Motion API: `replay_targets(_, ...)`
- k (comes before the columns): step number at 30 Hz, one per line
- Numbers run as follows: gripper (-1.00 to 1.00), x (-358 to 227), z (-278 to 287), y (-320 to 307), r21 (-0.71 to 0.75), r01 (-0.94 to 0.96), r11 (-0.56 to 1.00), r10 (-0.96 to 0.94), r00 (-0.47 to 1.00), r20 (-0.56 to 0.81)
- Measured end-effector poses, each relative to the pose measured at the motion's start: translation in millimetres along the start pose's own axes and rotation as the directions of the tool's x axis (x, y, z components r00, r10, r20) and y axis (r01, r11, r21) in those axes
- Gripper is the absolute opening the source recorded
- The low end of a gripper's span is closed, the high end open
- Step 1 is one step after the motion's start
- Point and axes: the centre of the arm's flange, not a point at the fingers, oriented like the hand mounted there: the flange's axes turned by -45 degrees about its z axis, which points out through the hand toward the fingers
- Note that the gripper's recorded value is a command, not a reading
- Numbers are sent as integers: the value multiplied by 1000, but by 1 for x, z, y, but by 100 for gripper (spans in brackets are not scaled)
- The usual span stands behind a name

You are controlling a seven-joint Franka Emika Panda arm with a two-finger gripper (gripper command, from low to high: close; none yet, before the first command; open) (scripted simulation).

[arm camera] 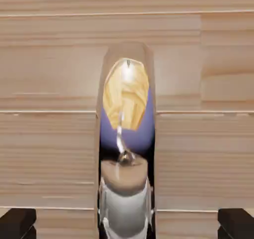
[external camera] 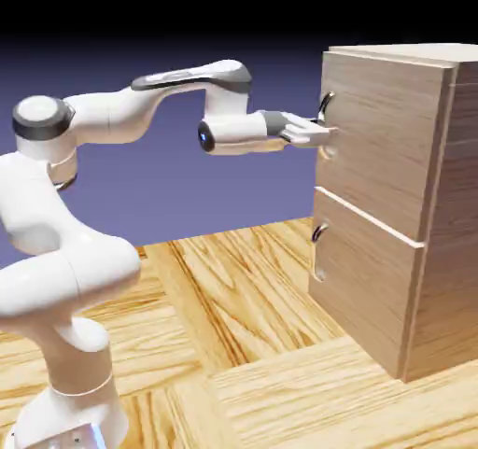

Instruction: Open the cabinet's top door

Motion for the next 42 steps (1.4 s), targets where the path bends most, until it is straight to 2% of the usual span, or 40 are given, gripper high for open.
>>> replay_targets(8, -100, 0, -51, -30, -174, 5, 985, -5, 1000, 0)
replay_targets(14, -100, 0, -54, -32, -181, -2, 983, 2, 1000, -1)
replay_targets(23, -100, 0, -82, -55, -285, -1, 959, 1, 1000, -1)
replay_targets(42, -100, 0, -166, -168, -646, 0, 763, 0, 1000, 0)
